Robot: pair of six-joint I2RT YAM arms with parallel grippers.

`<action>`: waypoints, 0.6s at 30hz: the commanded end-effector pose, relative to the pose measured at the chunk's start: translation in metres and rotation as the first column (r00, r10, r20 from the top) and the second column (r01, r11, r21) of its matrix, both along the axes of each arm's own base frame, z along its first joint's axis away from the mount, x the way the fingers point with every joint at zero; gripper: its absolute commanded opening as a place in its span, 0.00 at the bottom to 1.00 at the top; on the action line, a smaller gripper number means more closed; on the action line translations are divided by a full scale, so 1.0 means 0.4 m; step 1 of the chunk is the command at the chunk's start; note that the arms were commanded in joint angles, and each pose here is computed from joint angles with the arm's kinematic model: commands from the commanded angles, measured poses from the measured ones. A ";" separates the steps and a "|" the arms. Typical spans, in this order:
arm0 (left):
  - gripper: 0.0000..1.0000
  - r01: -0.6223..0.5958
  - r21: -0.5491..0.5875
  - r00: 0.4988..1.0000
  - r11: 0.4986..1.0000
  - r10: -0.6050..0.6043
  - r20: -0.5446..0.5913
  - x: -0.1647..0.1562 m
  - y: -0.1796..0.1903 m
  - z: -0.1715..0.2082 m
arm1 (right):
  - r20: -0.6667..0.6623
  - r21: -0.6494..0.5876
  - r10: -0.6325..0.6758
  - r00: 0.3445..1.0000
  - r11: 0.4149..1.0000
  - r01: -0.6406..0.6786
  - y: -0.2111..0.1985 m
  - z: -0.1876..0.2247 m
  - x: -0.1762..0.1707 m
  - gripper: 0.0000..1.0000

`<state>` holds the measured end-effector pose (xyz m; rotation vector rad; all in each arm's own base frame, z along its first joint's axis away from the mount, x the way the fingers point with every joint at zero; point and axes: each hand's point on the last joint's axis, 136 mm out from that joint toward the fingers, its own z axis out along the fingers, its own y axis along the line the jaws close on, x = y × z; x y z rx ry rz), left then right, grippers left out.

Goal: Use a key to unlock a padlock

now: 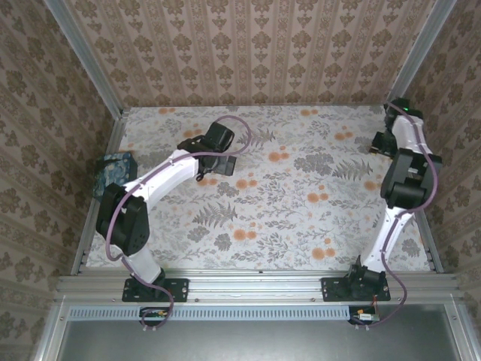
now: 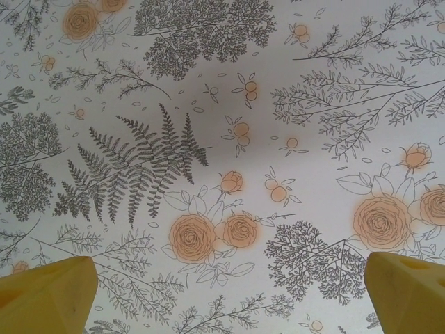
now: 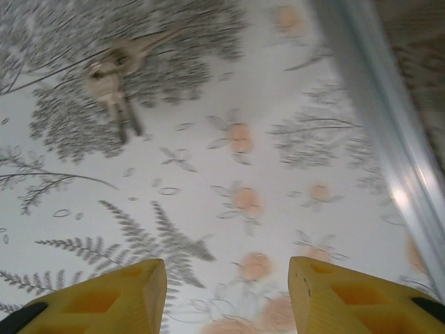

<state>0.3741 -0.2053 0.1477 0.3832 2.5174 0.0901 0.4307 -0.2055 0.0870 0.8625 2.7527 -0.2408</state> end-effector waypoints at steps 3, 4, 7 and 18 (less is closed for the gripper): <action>1.00 0.033 -0.051 0.998 0.998 -0.030 0.056 -0.007 -0.038 0.077 | 0.134 0.094 -0.056 0.989 0.995 0.044 -0.014 -0.018 0.024 0.53; 1.00 0.038 -0.047 0.998 0.998 -0.036 0.056 -0.009 -0.045 0.080 | 0.143 0.119 -0.065 0.988 0.992 0.048 -0.011 -0.029 0.030 0.52; 1.00 0.043 -0.029 0.997 0.999 -0.041 0.061 -0.012 -0.055 0.085 | 0.163 0.144 -0.066 0.984 0.989 0.042 -0.004 -0.049 0.038 0.52; 1.00 0.056 -0.032 0.998 0.998 -0.055 0.030 -0.003 -0.081 0.043 | 0.262 0.281 -0.064 0.963 0.960 -0.013 0.054 -0.024 0.066 0.47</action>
